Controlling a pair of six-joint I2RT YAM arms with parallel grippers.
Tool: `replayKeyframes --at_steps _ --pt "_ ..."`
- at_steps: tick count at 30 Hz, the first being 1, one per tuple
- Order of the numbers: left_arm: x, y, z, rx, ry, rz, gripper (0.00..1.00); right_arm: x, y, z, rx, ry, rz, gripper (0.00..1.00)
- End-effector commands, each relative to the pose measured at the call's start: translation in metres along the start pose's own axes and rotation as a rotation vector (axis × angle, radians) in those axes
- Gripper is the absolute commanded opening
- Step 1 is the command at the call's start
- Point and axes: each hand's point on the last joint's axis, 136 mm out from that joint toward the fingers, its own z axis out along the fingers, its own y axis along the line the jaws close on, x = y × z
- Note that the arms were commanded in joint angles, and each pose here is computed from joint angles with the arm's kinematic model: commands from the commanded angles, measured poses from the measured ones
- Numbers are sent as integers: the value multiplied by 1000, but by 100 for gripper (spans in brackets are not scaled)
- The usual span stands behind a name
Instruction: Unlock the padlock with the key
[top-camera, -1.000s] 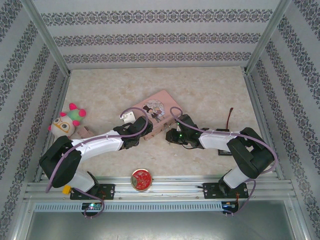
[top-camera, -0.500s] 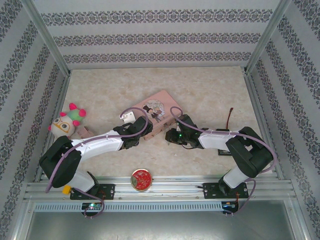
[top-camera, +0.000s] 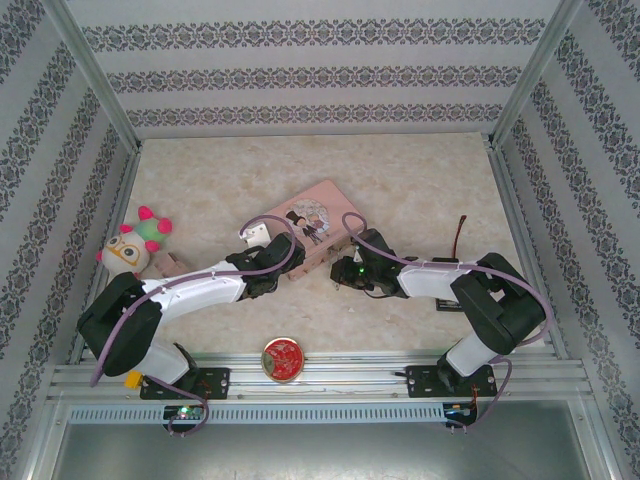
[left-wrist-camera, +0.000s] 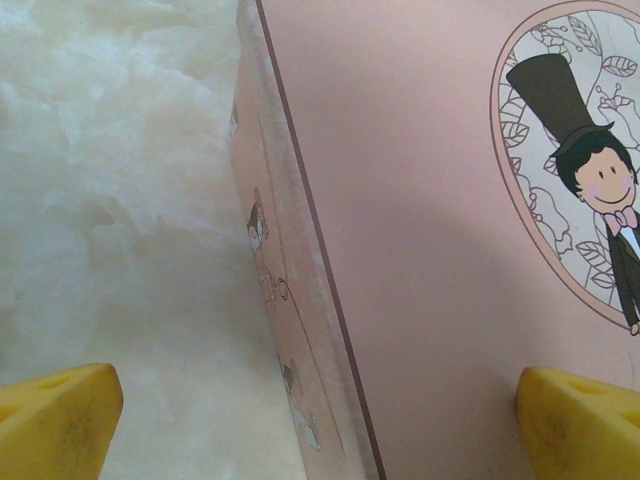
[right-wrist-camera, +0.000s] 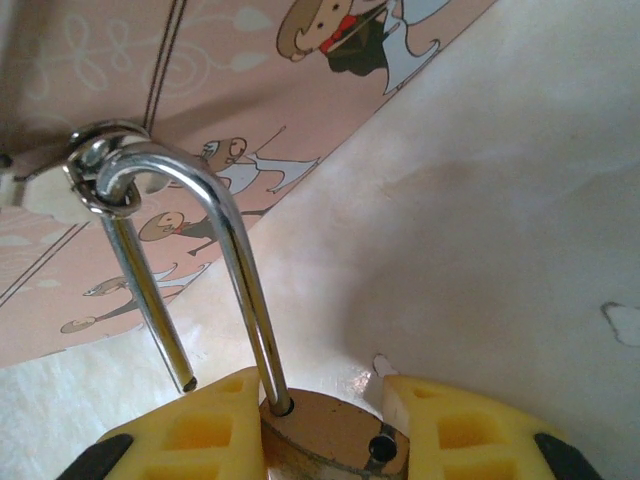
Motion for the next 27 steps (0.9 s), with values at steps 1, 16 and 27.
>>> replayKeyframes --at_steps 1,16,27 --pt "11 34 4 -105 38 60 99 -26 4 -2 -30 -98 25 0" --pt "12 36 4 -110 38 56 99 -32 3 2 -68 -116 86 0" --pt "12 38 4 -113 39 57 99 -35 -4 10 -107 -120 151 0"
